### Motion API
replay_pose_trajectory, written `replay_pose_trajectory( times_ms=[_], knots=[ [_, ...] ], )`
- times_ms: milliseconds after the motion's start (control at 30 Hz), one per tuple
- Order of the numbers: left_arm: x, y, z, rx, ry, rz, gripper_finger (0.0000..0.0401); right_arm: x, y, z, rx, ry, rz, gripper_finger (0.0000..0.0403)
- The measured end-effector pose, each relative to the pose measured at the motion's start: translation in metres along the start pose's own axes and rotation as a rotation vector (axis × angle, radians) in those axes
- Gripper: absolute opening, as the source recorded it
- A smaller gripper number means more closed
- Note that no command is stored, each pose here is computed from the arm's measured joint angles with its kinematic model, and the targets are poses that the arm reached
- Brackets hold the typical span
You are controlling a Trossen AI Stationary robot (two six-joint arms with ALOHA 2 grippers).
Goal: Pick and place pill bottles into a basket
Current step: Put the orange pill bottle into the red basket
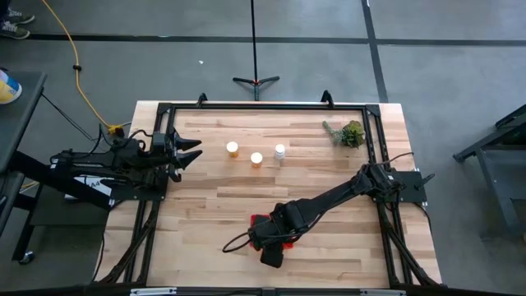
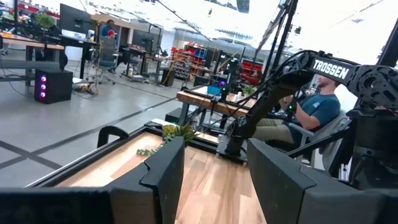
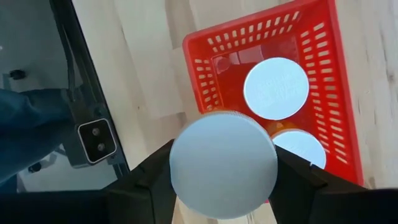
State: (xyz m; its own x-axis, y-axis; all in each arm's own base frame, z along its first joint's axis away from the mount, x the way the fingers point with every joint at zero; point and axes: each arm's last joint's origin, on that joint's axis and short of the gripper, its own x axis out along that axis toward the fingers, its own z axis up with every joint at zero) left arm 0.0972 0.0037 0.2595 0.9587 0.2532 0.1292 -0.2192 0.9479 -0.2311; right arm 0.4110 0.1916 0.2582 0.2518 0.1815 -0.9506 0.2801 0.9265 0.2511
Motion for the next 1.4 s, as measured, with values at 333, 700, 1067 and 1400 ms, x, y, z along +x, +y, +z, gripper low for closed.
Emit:
replay_pose_trajectory(
  times_ms=[333, 700, 1067, 1400],
  knots=[
    [0.000, 0.000, -0.002, -0.013, 0.017, 0.000, 0.0211, 0.001, 0.007, -0.008, 0.027, 0.009, -0.001, 0.0199],
    [0.000, 0.001, -0.003, -0.011, 0.031, 0.004, 0.0211, 0.008, 0.009, -0.011, 0.020, 0.004, -0.038, 0.0211],
    [0.000, 0.000, -0.003, -0.011, 0.032, -0.001, 0.0211, 0.026, 0.001, -0.005, 0.008, 0.046, -0.075, 0.0184],
    [0.000, 0.000, -0.003, -0.011, 0.032, -0.002, 0.0211, 0.024, -0.018, 0.007, 0.003, 0.050, -0.138, 0.0222]
  ],
)
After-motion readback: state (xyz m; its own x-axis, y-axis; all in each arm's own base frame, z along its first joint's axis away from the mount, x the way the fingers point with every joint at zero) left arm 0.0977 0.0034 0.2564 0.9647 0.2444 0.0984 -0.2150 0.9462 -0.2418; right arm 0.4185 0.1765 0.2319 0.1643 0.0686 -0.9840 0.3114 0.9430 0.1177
